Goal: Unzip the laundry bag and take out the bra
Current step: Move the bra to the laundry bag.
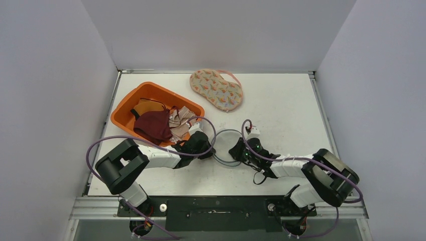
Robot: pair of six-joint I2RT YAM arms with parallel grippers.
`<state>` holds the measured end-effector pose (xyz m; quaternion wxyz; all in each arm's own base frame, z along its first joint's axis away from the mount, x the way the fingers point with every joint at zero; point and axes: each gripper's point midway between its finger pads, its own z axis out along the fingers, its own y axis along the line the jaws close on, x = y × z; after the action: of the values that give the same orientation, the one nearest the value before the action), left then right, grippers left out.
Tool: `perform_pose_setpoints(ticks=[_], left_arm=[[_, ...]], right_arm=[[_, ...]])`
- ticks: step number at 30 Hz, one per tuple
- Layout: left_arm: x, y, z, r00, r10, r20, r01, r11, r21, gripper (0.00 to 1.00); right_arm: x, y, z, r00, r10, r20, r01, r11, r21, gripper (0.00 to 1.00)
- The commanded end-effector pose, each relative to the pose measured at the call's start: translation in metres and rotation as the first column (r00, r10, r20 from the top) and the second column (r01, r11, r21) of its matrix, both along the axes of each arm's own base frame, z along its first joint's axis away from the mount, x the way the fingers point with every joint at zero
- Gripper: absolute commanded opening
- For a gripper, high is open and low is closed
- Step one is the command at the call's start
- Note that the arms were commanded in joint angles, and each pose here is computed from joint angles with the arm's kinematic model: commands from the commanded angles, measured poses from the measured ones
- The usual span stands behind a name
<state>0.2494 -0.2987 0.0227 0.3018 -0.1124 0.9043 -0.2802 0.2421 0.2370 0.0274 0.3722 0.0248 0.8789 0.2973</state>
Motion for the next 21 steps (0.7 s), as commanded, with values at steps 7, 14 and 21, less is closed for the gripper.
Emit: perform_pose_setpoints(ticks=[7, 14, 21], left_arm=[[-0.006, -0.001, 0.015, 1.000, -0.026, 0.016, 0.025, 1.000, 0.011, 0.05], [-0.017, -0.009, 0.073, 0.993, -0.055, 0.101, 0.059, 0.998, -0.036, 0.30], [-0.018, -0.020, 0.120, 0.974, -0.079, 0.211, 0.098, 0.992, -0.081, 0.33]], right_arm=[[0.002, -0.023, -0.038, 0.996, -0.079, -0.030, 0.074, 0.985, -0.153, 0.08], [0.001, -0.023, -0.046, 0.995, -0.086, -0.044, 0.076, 0.977, -0.199, 0.08], [0.001, -0.019, -0.047, 0.996, -0.075, -0.039, 0.064, 0.974, -0.217, 0.08]])
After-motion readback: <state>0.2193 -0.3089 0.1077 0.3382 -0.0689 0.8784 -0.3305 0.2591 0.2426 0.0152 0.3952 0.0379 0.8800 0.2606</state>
